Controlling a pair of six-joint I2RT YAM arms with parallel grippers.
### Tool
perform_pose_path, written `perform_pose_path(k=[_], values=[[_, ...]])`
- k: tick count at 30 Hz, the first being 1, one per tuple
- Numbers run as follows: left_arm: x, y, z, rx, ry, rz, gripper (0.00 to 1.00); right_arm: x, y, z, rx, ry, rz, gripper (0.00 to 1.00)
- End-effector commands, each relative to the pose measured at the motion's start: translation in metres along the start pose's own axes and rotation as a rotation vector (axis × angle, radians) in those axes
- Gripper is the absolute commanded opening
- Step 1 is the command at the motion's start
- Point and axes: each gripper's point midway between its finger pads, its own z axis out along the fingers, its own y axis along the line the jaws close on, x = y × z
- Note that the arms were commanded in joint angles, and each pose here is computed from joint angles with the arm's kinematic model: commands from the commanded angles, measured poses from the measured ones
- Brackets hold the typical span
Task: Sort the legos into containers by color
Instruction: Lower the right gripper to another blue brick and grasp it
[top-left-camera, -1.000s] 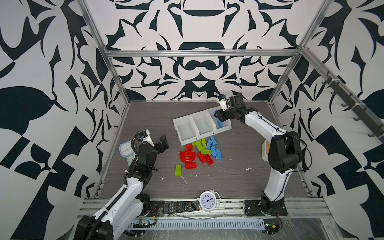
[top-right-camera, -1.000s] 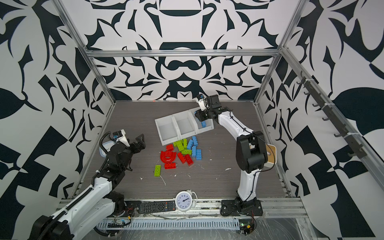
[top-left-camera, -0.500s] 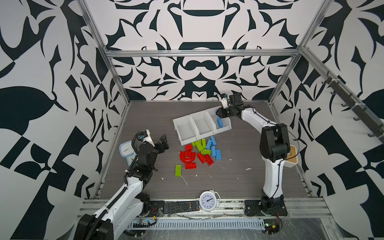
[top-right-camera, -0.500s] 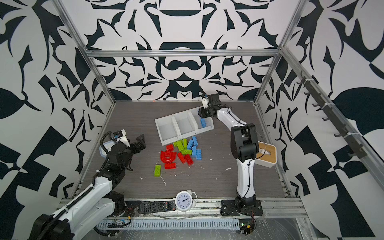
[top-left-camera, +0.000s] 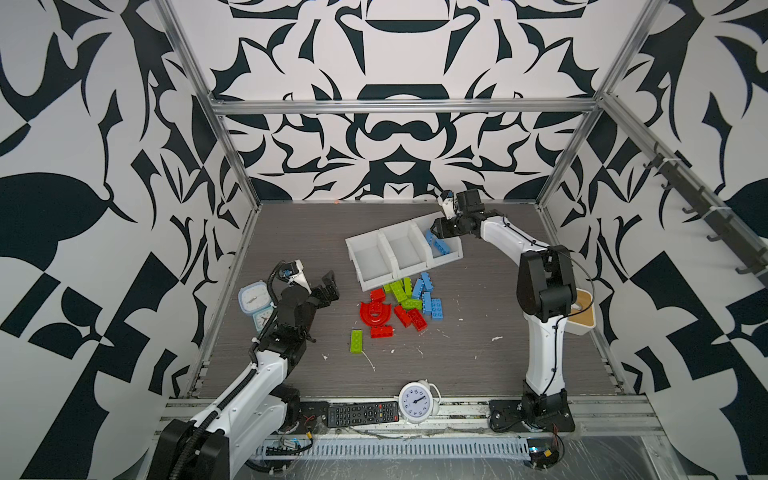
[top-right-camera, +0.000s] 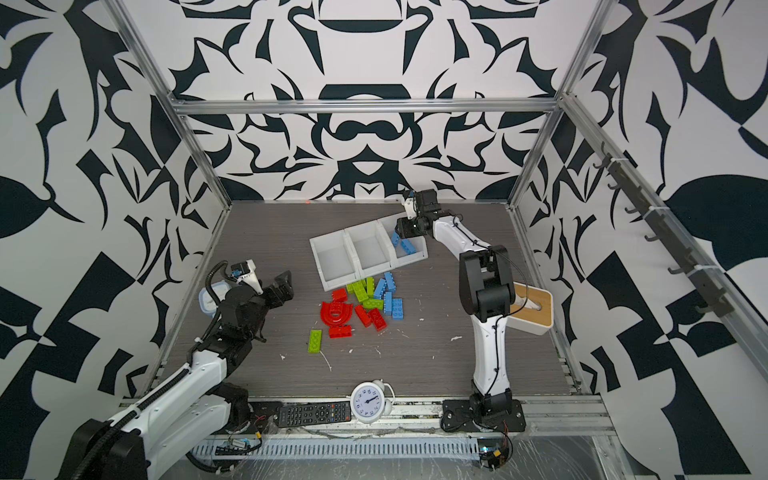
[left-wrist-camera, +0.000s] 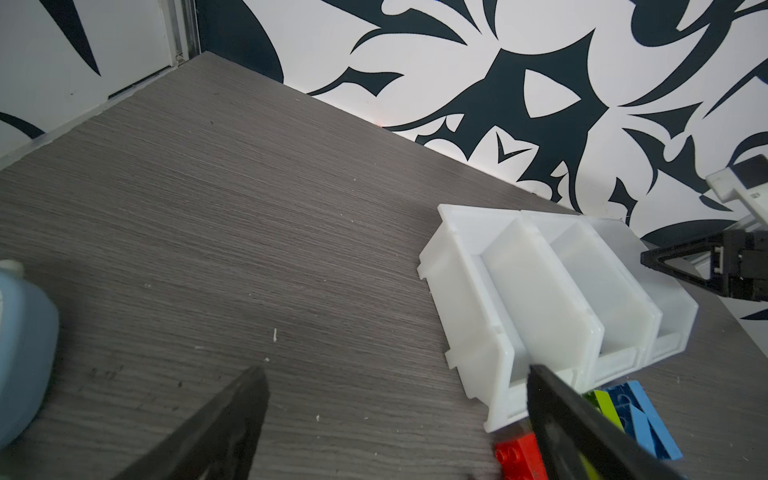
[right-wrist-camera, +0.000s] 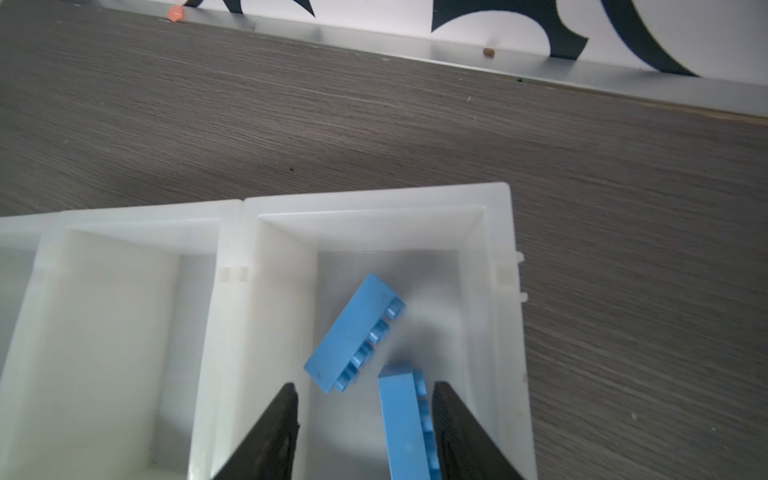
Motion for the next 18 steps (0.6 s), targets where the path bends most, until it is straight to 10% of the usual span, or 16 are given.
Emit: perform_pose_path(k=[1, 18], values=[[-0.009, -0.003, -0.002, 0.009, -0.020, -0.003, 1.00, -0.030, 0.011, -0.048, 0.025, -0.085, -0.046, 0.57], [-0.011, -0.015, -0.004, 0.078, -0.025, 0.012, 1.00, 0.132, 0.089, -0.171, 0.077, -0.081, 0.081, 0.57]])
